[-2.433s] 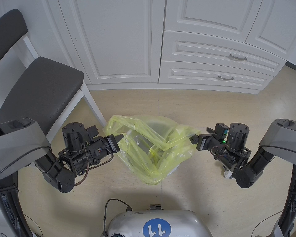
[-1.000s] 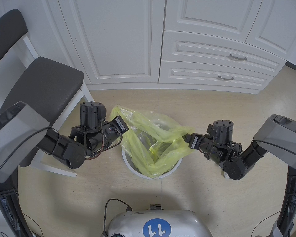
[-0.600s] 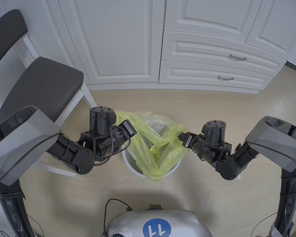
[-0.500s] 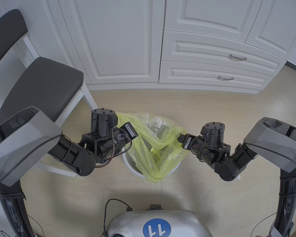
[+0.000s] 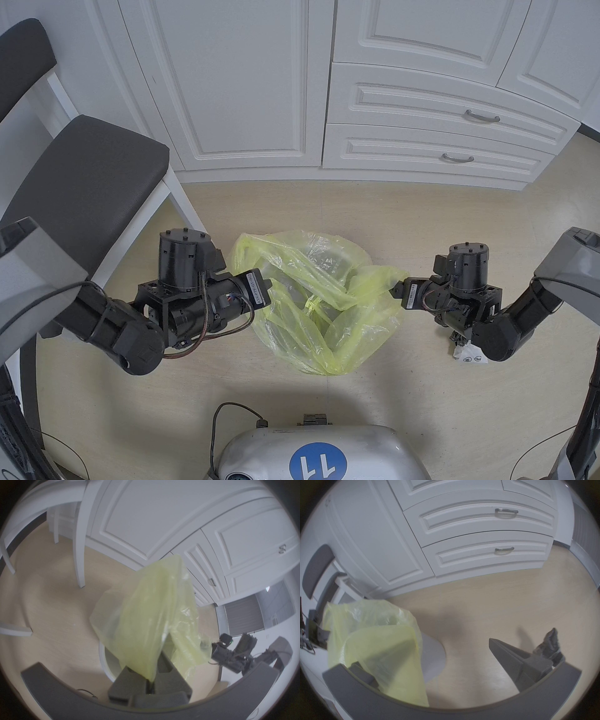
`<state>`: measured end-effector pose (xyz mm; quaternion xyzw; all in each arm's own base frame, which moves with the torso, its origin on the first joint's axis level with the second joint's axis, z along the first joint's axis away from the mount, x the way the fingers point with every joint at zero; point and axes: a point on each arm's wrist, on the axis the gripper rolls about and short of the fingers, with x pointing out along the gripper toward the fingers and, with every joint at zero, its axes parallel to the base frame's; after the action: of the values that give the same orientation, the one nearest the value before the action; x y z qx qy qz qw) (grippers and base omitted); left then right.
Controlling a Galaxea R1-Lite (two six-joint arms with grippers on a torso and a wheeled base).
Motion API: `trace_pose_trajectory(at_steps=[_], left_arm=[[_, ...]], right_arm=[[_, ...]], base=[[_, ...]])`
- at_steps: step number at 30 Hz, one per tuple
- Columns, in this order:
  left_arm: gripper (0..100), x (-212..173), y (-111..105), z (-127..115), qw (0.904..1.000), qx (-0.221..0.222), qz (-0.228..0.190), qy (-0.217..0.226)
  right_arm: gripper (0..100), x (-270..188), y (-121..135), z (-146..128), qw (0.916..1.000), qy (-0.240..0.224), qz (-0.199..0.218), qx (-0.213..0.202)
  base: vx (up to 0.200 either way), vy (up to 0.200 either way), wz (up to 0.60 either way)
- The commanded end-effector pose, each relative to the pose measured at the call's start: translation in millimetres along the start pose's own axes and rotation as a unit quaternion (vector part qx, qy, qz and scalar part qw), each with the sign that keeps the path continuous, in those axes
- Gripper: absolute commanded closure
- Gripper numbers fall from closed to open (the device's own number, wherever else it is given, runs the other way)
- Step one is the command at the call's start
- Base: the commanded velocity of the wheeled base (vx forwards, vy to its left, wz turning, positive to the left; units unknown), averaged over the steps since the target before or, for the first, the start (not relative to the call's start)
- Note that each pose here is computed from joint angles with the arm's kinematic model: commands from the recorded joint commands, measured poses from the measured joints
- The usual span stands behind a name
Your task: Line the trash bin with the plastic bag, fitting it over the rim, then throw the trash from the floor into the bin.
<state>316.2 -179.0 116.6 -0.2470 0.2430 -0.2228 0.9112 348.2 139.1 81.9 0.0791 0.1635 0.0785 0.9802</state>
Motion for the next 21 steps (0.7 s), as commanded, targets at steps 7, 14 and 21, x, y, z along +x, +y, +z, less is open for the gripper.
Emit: trace_pose_trajectory(at_steps=[7, 14, 21], left_arm=[[100, -17, 18, -1, 0.9968, 0.057, 0.042, 0.036], [100, -12, 33, -13, 0.9898, 0.089, 0.074, 0.084], [100, -5, 47, -22, 0.9850, 0.099, 0.091, 0.108]], right_arm=[[0, -14, -23, -16, 0.9940, 0.064, -0.034, -0.081], [0, -16, -22, -33, 0.9888, 0.095, -0.030, -0.111], [0, -19, -15, -64, 0.9761, 0.143, -0.013, -0.163]], base=[[0.000, 0.000, 0.00], [0.000, 0.000, 0.00], [0.000, 0.000, 0.00]])
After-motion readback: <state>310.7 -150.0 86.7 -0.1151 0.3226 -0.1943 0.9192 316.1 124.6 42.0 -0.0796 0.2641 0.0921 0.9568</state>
